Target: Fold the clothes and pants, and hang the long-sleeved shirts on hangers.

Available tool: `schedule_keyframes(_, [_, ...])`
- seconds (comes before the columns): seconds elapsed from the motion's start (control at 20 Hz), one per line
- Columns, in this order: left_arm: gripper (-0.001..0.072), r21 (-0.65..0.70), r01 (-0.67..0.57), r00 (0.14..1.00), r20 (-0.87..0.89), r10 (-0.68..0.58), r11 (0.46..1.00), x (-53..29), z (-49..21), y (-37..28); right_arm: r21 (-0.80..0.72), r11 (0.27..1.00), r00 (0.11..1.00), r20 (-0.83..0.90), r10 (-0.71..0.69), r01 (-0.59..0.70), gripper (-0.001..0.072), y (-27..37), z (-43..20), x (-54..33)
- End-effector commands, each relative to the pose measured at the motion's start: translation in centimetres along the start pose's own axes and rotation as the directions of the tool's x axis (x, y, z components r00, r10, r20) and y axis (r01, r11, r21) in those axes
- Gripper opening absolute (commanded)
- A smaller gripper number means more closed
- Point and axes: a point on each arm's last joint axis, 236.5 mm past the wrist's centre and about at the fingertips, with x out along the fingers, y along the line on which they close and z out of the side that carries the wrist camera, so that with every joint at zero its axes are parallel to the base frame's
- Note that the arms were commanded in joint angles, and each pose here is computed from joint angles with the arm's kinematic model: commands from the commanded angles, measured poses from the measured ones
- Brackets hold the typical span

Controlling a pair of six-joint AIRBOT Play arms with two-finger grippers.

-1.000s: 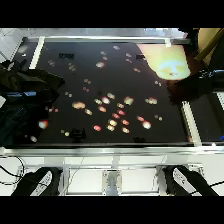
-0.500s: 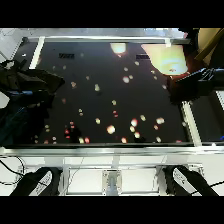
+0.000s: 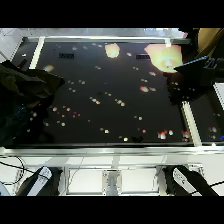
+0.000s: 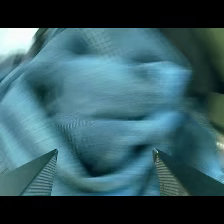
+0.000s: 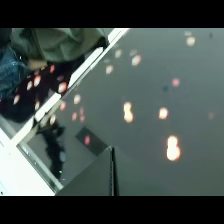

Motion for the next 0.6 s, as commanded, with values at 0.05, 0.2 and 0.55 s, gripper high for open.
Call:
schedule_keyframes(0.05, [0.0716, -0.462, 0.091, 0.978, -0.123, -0.166, 0.882, 4.2, -3.9, 4.2, 0.028, 1.000, 0.999, 0.041, 0.008, -0.009, 0.0424, 0.2, 1.0, 0.0])
schedule_keyframes(0.2, [0.0720, -0.570, 0.174, 0.942, -0.141, -0.304, 0.803, 6.0, -5.2, 3.0, 0.048, 0.999, 0.999, 0.044, 0.009, -0.011, 0.0699, 0.3, 1.1, 0.0])
schedule_keyframes(0.55, [0.0022, -0.719, 0.377, 0.844, 0.008, -0.536, 0.583, 8.0, -2.5, -2.4, 0.098, 0.995, 0.997, 0.072, -0.005, -0.002, 0.0695, -0.1, 1.7, -0.1])
